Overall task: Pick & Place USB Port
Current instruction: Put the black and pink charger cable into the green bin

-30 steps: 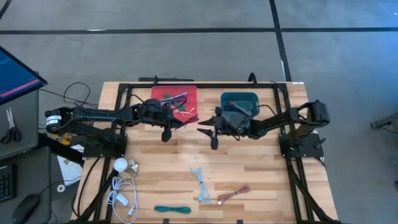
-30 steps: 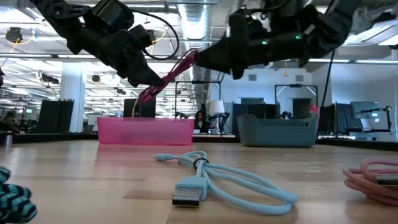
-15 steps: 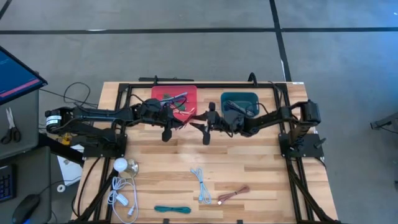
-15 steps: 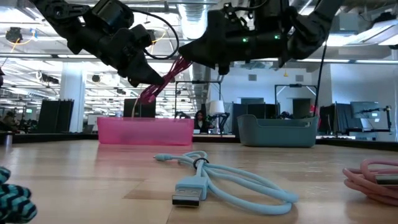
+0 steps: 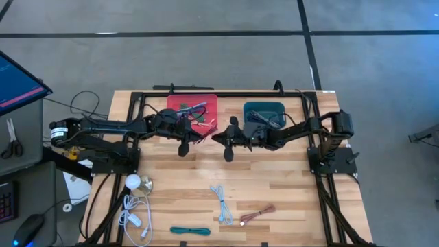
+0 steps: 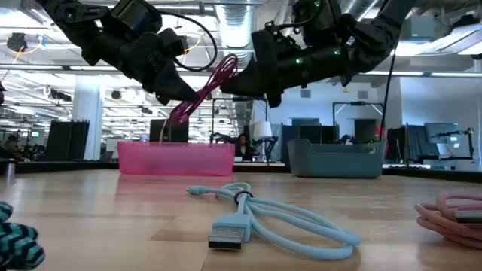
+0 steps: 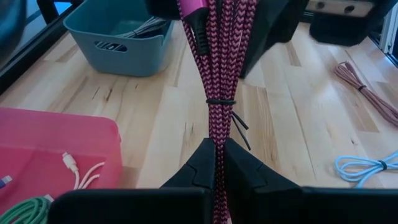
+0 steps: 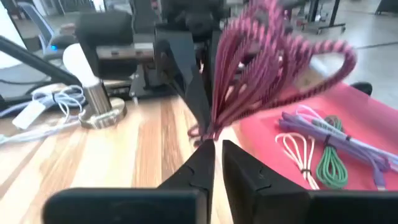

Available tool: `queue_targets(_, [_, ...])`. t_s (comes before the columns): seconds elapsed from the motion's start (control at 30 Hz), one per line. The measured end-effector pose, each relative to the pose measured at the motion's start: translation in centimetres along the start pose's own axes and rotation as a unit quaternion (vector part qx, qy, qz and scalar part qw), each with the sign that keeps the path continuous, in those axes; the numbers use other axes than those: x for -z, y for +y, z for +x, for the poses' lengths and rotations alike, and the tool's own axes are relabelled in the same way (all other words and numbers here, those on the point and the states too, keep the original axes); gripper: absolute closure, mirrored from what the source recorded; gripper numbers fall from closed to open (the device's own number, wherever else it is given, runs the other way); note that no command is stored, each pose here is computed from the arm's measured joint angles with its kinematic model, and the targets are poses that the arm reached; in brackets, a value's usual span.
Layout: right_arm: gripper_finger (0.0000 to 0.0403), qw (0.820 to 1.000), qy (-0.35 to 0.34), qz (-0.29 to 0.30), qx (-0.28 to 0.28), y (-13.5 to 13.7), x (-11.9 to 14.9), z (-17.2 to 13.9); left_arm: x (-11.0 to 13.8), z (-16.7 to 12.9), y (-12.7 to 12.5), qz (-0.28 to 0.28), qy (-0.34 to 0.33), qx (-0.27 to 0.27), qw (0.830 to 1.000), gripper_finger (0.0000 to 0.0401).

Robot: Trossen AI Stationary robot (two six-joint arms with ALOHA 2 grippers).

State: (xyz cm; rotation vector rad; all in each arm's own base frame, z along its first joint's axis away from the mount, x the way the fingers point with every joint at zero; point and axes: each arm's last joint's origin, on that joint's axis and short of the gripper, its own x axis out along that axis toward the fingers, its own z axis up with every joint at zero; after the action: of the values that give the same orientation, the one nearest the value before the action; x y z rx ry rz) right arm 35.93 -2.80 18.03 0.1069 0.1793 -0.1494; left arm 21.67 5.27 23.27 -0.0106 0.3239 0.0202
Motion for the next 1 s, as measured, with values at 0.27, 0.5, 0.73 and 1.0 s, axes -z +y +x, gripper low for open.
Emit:
queue_targets(0.27, [0.0356,1.0,0.027,-0.003,0.003,0.1,0.6,0.0,0.0,0.0,0.0,0.0,-0.001,0.0,1.0,0.039])
queue_targets(0.5, [0.0355,0.998,0.053,-0.005,0.034,-0.4,1.1,-0.1,0.0,0.0,0.0,0.0,-0.001,-0.001,1.0,0.0389])
queue_targets(0.73, [0.0355,0.995,0.041,-0.007,0.091,-0.8,0.9,-0.1,0.0,0.0,0.0,0.0,-0.001,-0.002,1.0,0.0389])
queue_targets(1.0, [0.0328,0.996,0.013,-0.014,0.086,-0.8,0.3,0.0,0.0,0.0,0.0,0.0,-0.001,-0.002,1.0,0.0389])
